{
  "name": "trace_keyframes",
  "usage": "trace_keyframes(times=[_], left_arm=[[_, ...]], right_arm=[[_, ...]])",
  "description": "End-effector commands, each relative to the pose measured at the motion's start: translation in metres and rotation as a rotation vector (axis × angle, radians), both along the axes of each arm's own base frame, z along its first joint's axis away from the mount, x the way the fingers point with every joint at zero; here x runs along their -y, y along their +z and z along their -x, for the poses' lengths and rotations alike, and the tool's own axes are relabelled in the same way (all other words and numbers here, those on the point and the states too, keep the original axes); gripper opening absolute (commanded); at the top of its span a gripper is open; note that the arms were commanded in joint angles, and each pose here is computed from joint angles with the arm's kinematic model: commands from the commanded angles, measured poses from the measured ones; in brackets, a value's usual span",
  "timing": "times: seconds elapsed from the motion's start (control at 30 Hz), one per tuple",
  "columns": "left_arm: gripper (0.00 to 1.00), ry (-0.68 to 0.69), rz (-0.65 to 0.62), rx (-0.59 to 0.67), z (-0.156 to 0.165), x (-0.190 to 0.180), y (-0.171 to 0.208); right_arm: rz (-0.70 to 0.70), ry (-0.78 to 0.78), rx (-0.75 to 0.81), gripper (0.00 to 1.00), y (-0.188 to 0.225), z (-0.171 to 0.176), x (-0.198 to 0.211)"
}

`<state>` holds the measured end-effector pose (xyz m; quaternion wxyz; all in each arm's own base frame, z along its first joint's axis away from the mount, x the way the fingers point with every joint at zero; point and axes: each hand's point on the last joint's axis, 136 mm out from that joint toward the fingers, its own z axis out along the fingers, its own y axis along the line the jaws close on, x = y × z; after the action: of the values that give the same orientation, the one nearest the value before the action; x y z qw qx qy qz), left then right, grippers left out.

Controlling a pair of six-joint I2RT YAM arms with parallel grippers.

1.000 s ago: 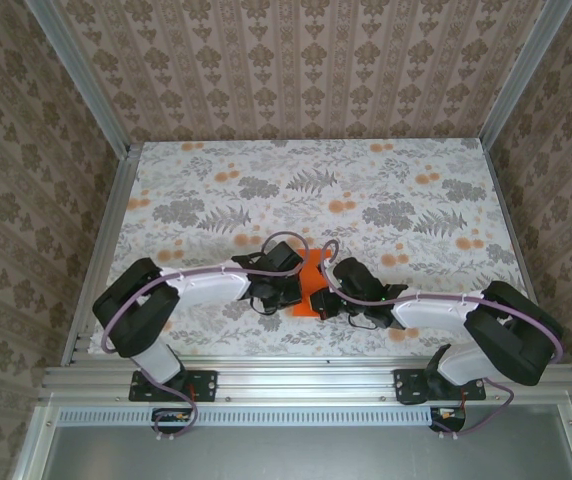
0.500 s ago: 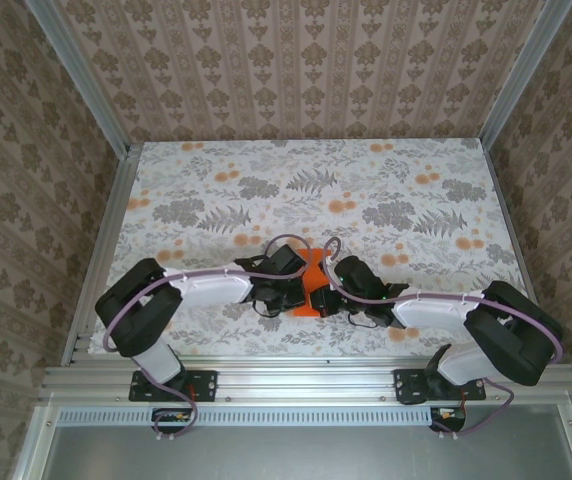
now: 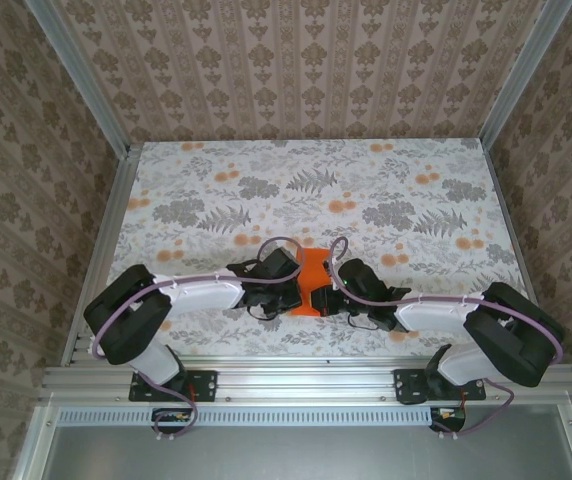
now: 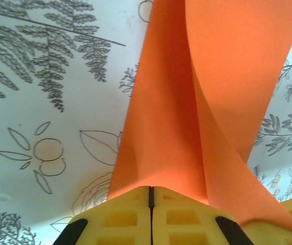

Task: Fold a paper plane with a square sheet of paper (pick it up from the middle)
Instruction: Fold the triangle a second time at the center of the table.

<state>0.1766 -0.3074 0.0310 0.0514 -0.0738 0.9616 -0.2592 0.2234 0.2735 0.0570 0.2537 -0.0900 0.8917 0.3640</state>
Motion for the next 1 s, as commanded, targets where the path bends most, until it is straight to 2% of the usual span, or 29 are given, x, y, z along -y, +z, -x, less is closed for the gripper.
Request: trace_keyframes(times=[0.0, 0.23, 0.53, 0.97], left_arm=[[0.07, -0.005, 0.015, -0.029, 0.006, 0.008, -0.005], [0.04, -0.007, -0.095, -0.051, 0.011, -0.006, -0.024], [0.02, -0.035, -0.195, -0.06, 0.015, -0.017, -0.035], [0.02, -0.051, -0.229, -0.045, 0.014, -0.019, -0.032]], right_arm=[[-0.03, 0.003, 0.001, 0.01, 0.004, 0.001, -0.001], [0.031, 0.044, 0.012, 0.03, 0.003, 0.003, 0.004], [0.184, 0.123, 0.0, 0.06, -0.002, 0.003, 0.023], [0.245, 0.192, 0.041, 0.07, 0.001, -0.013, 0.031]])
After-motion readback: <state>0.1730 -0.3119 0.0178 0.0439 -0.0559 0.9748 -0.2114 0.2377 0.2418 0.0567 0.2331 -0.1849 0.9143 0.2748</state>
